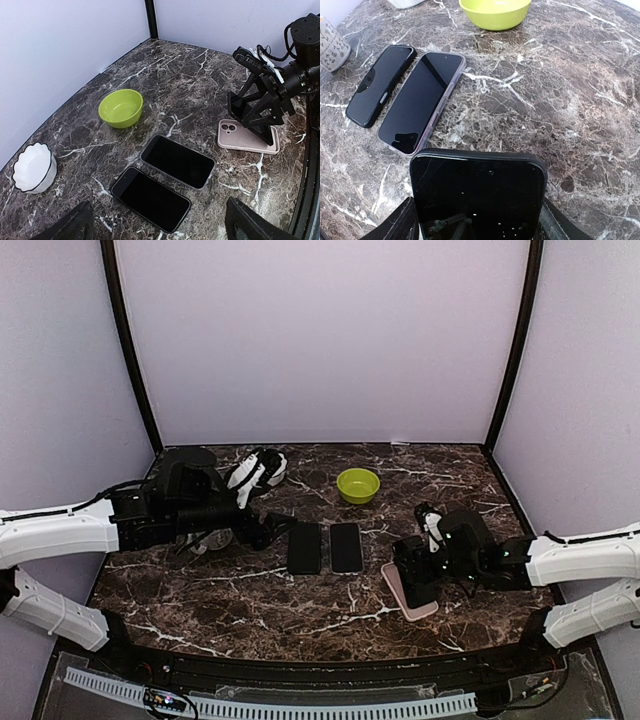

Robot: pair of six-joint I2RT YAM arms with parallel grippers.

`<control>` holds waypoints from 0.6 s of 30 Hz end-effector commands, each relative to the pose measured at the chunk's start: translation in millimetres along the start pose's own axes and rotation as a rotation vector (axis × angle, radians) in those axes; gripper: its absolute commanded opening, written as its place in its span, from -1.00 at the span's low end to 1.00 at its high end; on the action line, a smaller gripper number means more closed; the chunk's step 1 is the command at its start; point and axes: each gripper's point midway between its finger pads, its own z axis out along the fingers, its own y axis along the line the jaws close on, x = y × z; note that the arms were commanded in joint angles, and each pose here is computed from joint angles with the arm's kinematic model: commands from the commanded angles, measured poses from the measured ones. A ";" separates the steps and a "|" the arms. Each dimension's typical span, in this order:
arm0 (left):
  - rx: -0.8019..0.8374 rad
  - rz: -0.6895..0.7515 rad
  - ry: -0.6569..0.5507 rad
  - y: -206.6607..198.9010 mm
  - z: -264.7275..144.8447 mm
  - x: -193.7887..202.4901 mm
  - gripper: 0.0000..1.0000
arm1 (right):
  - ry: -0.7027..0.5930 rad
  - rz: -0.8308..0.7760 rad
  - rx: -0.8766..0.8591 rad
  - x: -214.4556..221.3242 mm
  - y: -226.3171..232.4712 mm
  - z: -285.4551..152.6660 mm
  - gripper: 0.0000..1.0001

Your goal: Put the phone into the phone case

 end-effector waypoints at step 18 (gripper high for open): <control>0.006 0.015 0.001 0.1 0.8 3.3 0.87 | 0.035 0.015 -0.044 24.4 22.7 3.8 -1.00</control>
